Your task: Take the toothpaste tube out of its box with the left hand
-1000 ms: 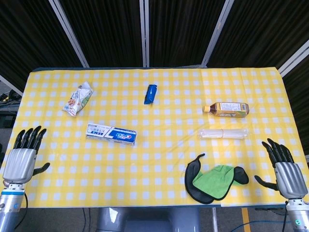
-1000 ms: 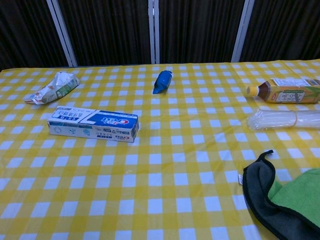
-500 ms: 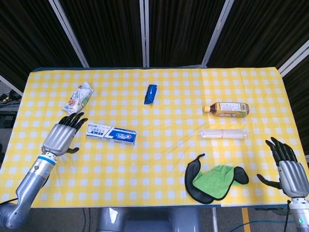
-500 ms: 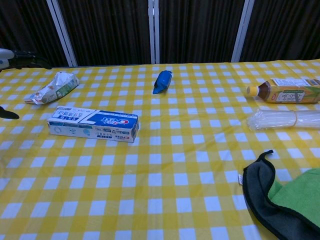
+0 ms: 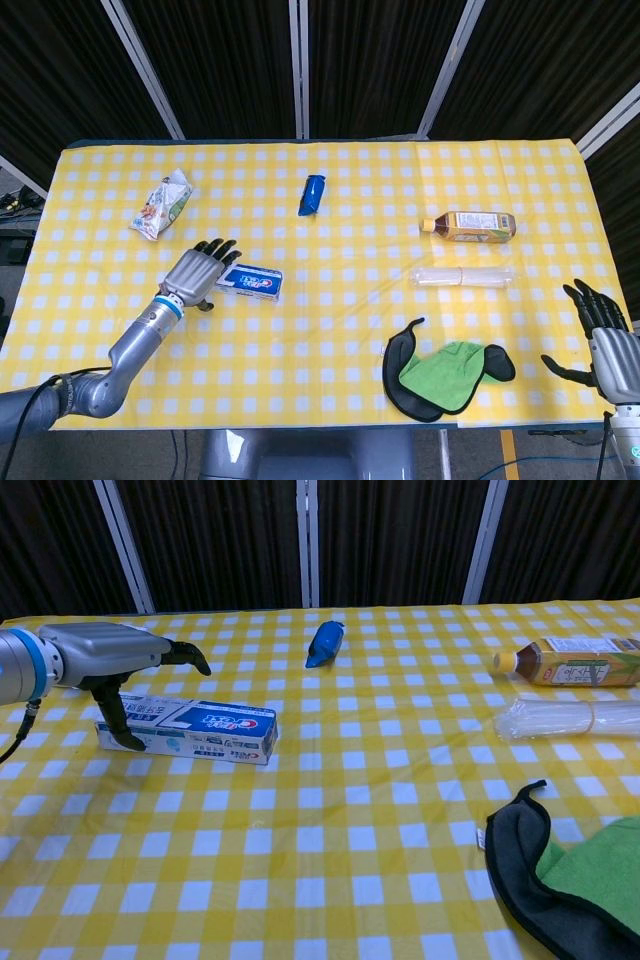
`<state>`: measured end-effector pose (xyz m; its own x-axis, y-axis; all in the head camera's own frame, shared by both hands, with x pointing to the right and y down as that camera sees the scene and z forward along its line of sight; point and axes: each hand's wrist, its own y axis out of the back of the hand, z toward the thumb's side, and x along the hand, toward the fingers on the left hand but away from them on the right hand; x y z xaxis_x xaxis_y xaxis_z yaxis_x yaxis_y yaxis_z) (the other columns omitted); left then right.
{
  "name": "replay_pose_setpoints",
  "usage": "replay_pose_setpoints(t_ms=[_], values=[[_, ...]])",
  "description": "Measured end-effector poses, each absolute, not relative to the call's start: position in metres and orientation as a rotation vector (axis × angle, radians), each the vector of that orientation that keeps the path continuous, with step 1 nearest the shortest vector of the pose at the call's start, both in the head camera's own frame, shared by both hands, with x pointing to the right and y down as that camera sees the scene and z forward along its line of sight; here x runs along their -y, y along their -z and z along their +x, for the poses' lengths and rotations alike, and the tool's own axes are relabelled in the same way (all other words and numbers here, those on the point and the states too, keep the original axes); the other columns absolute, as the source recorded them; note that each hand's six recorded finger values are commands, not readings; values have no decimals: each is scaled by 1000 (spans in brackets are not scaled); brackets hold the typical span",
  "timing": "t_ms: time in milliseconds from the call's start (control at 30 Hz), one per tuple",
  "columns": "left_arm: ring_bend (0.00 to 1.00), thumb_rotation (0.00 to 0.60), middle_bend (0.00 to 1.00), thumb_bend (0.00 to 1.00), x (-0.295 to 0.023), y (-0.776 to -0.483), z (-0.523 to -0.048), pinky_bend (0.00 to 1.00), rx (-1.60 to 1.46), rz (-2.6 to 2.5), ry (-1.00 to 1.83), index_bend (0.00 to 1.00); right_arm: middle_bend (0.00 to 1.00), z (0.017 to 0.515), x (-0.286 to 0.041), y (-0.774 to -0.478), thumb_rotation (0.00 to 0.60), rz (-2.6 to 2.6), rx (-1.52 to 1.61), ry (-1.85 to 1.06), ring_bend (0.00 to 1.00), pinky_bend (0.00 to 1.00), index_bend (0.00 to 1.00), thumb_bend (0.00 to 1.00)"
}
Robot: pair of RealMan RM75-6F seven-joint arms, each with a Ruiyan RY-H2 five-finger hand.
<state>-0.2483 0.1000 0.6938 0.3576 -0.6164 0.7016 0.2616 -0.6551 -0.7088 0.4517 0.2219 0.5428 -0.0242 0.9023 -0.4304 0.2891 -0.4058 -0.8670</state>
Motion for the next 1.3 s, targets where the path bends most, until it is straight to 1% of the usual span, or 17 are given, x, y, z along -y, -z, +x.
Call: replay_pose_setpoints(t_ms=[400,667,733,800,867,933,1133,1300], values=[[63,600,7,57,-92,-724,-219,159,-276,-1811,1450,153,0,459,-220,-544,600,-1717,1271,-1467,0,0,0,61],[138,600,91,68,-93,-734,-201,213,-266,-1821,1447,246,0,460,-219,-546,600,-1722,1270,-1473,0,0,0,60],[195,600,156,130,-94,-734,-197,264,-271,-1825,1437,319,0,460,-219,-546,600,-1722,1272,-1472,0,0,0,61],[266,600,241,194,-95,-734,-193,320,-279,-1829,1425,415,0,460,-219,-546,600,-1723,1273,-1472,0,0,0,61],[353,600,345,282,-96,-734,-189,388,-282,-1824,1410,531,0,460,-219,-546,600,-1725,1273,-1471,0,0,0,61],[403,600,403,359,-96,-734,-186,429,-286,-1812,1393,597,0,460,-219,-545,600,-1725,1272,-1469,0,0,0,61],[450,600,460,454,-97,-728,-176,476,-355,-1794,1317,673,0,460,-219,-545,600,-1726,1273,-1469,0,0,0,60],[451,600,463,462,-97,-724,-175,477,-369,-1768,1266,677,0,460,-220,-544,600,-1725,1272,-1466,0,0,0,61]])
